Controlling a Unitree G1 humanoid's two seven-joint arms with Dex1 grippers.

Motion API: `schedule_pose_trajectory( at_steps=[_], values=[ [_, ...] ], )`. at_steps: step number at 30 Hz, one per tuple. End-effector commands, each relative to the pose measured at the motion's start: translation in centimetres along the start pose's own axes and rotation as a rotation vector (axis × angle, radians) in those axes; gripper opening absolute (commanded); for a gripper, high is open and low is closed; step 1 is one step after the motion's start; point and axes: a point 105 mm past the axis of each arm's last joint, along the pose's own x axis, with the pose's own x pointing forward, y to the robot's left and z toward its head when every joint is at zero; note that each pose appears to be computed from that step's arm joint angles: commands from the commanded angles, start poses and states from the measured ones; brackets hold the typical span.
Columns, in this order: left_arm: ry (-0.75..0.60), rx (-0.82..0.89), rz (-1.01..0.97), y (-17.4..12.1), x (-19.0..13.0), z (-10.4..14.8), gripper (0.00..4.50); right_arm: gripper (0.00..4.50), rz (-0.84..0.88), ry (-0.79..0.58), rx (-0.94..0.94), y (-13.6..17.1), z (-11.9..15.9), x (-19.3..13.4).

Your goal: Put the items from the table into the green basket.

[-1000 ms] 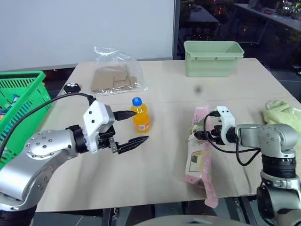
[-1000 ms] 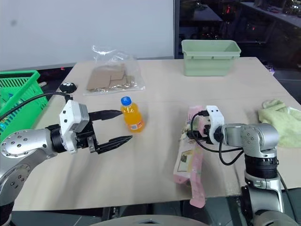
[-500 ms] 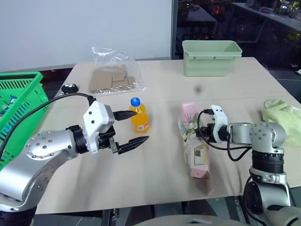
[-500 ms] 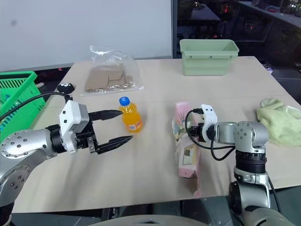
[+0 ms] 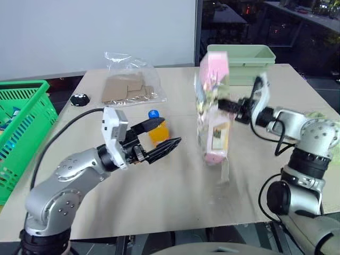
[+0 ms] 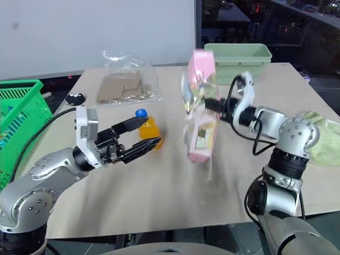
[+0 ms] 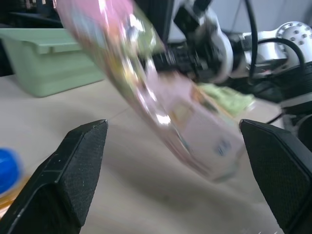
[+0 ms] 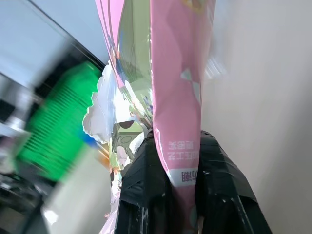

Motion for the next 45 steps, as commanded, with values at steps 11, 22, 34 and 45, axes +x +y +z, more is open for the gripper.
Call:
schedule_pose_trajectory(
  at_steps=[11, 22, 34, 45],
  values=[
    [-0.125, -0.212, -0.149, -2.0, 3.3, 1.0, 4.5, 0.03, 0.354, -0.177, -0.174, 7.9, 0.6, 1.4],
    [-0.078, -0.175, -0.131, -1.0, 4.1, 0.7, 1.78, 0.49, 0.417, -0.156, -0.28, 8.9, -0.4, 2.1],
    [-0.163, -0.018, -0.099, -1.0, 4.8, 3.8, 0.21, 2.78, 0.284, -0.104, -0.373, 3.2, 0.5, -6.8],
    [-0.205, 0.369, 0.093, 1.6, 6.4, 9.9, 0.21, 2.78, 0.184, -0.073, -0.516, -1.2, 0.9, -15.3]
  ],
)
